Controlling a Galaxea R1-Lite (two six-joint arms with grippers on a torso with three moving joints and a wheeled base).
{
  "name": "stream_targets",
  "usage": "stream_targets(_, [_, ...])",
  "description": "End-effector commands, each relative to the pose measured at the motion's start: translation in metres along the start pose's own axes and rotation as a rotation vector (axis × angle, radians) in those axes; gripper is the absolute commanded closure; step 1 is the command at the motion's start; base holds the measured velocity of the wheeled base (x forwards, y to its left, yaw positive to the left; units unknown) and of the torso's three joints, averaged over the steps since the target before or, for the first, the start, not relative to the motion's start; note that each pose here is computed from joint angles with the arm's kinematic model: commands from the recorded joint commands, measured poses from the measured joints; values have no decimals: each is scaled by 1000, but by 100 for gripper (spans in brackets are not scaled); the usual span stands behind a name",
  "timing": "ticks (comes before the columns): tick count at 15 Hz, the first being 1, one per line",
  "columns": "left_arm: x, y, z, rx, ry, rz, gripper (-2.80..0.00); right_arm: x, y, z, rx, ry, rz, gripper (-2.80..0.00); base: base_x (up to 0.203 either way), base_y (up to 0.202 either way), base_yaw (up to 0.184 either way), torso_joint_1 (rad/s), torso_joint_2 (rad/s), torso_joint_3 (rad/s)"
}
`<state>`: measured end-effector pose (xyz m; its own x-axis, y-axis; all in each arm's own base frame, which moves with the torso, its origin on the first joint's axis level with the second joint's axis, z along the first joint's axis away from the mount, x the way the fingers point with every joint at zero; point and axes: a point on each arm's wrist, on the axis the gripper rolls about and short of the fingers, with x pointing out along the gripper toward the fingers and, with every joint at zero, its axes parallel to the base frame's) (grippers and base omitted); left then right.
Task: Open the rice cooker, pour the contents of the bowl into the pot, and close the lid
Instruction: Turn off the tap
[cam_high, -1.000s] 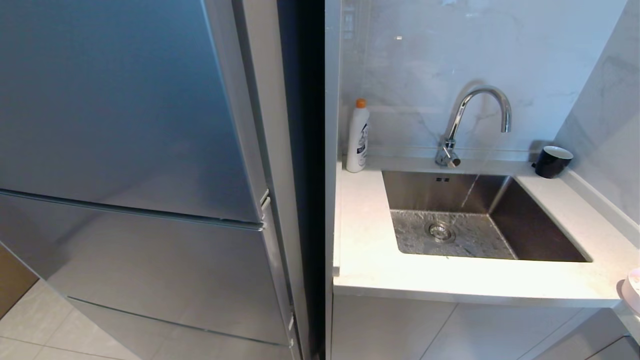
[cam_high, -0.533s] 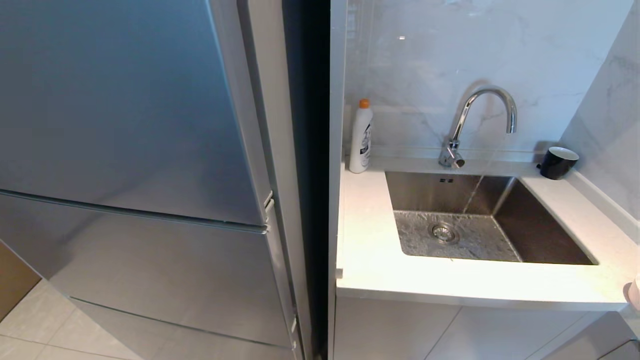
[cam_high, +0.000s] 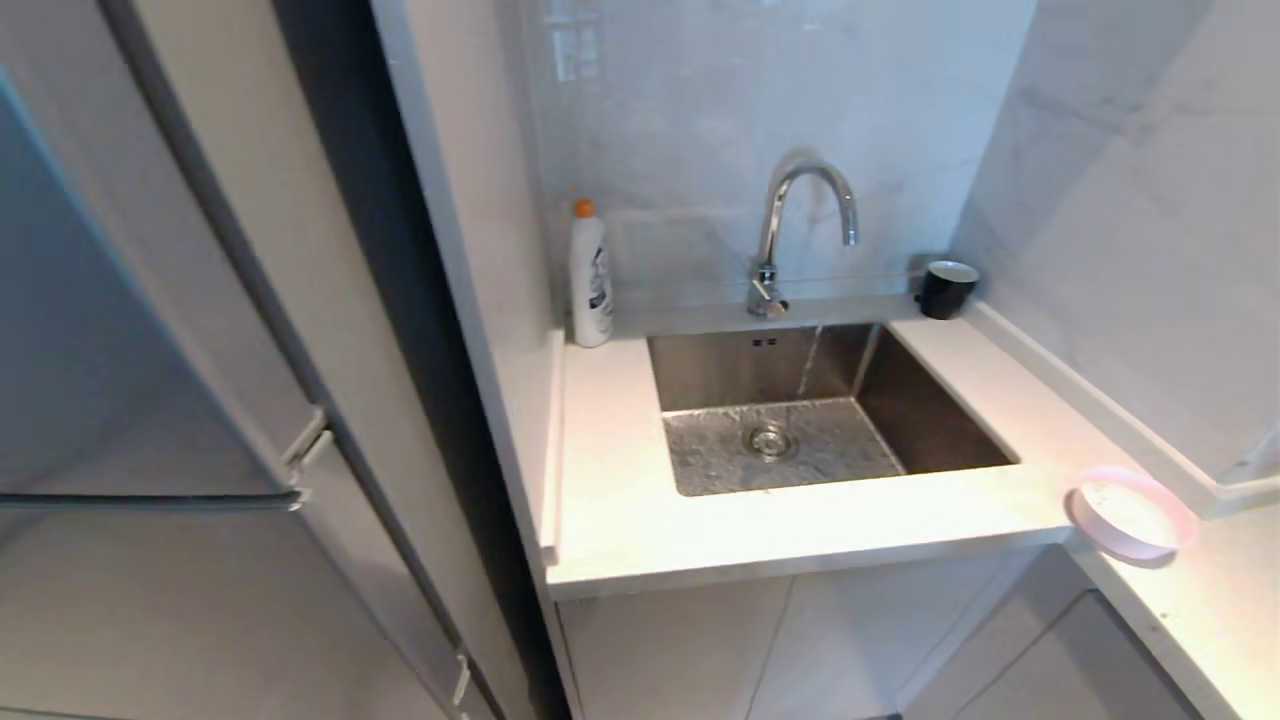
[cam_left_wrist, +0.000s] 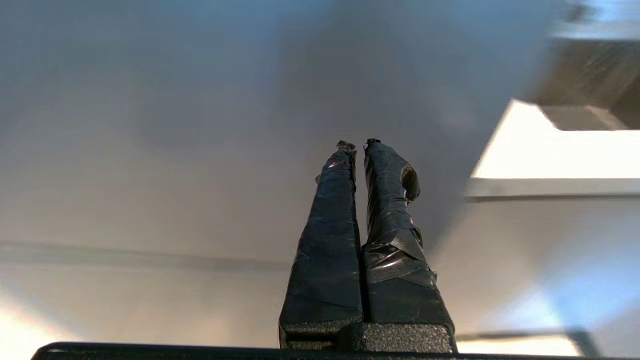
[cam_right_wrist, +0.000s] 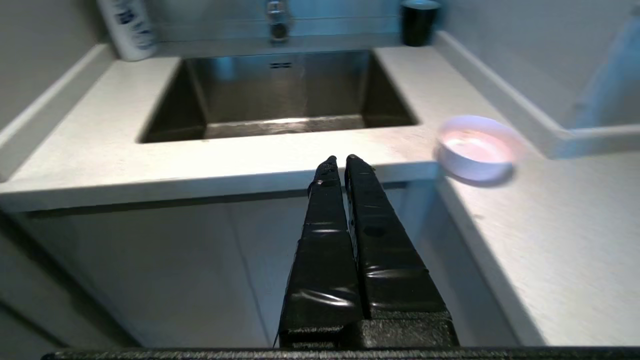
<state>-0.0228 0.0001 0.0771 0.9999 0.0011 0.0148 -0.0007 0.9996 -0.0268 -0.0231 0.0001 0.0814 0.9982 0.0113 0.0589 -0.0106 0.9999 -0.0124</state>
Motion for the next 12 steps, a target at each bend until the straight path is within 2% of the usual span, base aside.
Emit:
stream_targets(1, [0,0,0,-1,1,0,0,2,0,-7,0,28,1,0,6,12,-175,-2,2,2])
stream_targets(12, [0,0,0,-1,1,0,0,2,0,-7,0,27,1,0,2,8,-174,4,2,3])
